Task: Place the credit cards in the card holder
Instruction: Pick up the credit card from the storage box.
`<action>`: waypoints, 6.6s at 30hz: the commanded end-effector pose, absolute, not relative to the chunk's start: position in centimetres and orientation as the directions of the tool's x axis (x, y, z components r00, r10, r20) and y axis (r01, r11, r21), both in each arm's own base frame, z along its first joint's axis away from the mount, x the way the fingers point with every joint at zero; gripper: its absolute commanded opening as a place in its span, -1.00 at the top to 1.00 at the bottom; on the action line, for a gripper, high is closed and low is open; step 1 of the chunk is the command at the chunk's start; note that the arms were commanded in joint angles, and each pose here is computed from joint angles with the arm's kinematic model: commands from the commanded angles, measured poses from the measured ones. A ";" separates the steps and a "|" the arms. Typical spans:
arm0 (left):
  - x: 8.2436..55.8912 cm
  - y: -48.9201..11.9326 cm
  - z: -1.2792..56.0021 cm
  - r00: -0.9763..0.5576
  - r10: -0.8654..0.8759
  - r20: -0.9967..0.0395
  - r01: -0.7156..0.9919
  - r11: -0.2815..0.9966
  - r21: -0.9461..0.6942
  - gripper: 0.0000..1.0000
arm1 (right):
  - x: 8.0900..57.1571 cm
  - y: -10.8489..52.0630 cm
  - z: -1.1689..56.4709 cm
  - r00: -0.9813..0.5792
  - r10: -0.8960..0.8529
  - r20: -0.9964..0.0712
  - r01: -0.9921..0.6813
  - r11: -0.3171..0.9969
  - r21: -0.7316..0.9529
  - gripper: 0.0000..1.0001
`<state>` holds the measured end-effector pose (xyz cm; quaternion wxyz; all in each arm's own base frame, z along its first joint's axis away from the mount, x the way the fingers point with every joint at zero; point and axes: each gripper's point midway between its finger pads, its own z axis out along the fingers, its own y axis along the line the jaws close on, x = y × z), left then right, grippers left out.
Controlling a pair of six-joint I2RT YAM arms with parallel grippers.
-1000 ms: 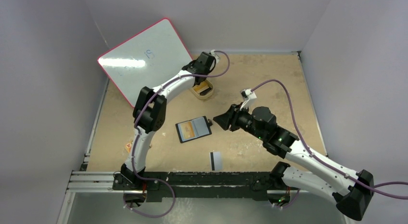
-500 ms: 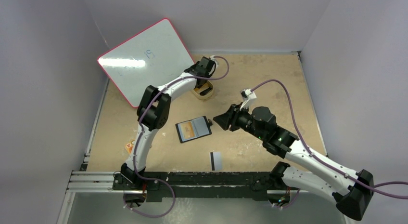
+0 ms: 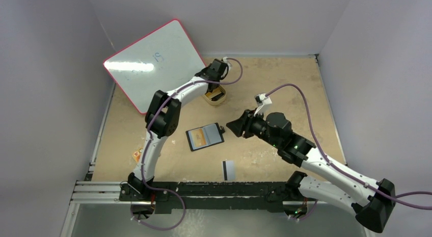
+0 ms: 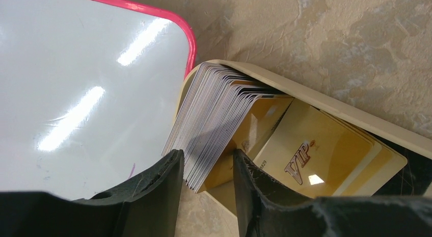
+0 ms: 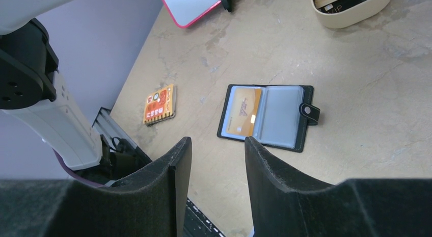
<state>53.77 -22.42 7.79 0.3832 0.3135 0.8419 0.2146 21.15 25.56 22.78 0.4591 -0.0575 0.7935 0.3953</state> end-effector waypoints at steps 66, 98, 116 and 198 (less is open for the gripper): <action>29.1 -22.5 21.2 -0.619 -0.550 -0.561 0.044 0.689 -0.724 1.00 | 28.1 27.4 13.6 -0.709 0.065 -0.702 -0.413 0.768 0.489 0.01; 23.5 -19.6 7.6 -0.706 -0.687 -0.172 -0.349 0.548 -0.760 1.00 | 29.2 29.4 6.0 -0.806 -0.023 -0.592 -0.383 0.782 0.492 0.47; 22.7 -22.9 21.8 -0.722 -0.490 -0.488 0.270 0.450 -0.851 1.00 | 24.5 32.5 21.5 -0.760 0.140 -0.634 -0.560 0.355 0.749 -0.08; 24.0 -20.2 15.9 -0.687 -0.608 -0.397 -0.003 0.550 -0.835 1.00 | 29.8 25.1 19.0 -0.661 0.246 -0.709 -0.452 0.625 0.637 1.00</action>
